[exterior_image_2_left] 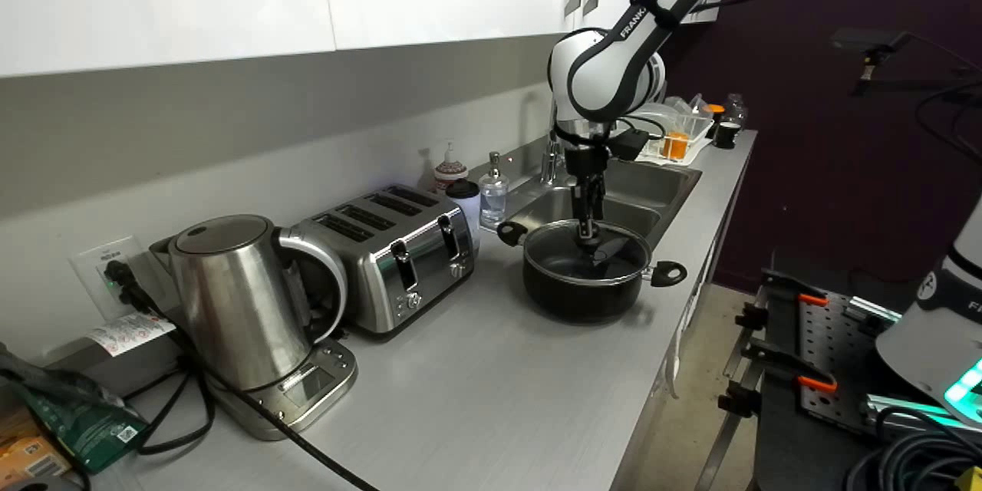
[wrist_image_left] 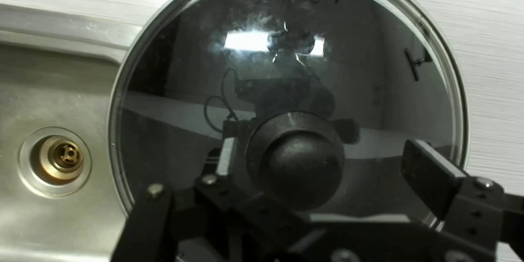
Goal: Place the lid on the pot
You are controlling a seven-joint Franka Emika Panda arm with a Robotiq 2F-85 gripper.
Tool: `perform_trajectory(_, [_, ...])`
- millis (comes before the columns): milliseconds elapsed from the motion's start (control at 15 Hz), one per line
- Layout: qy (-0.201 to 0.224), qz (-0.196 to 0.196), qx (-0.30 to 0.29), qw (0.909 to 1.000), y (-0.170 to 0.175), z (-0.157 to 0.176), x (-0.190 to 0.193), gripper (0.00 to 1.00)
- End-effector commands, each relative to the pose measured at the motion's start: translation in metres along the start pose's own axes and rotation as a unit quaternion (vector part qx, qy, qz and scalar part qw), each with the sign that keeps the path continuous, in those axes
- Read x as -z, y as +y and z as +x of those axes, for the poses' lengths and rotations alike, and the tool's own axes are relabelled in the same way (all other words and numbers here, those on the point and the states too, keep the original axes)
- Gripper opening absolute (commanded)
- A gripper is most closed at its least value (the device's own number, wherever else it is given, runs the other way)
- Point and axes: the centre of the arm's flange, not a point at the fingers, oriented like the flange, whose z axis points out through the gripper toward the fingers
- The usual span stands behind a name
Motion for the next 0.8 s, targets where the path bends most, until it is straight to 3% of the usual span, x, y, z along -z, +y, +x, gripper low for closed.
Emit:
perform_trajectory(0, [0.009, -0.003, 0.002, 0.9999, -0.003, -0.005, -0.003, 1.0])
perform_trajectory(667, [0.034, -0.018, 0.003, 0.9993, -0.006, -0.013, -0.018, 1.0])
perform_trajectory(733, [0.035, -0.019, 0.003, 0.9992, -0.006, -0.013, -0.018, 0.75])
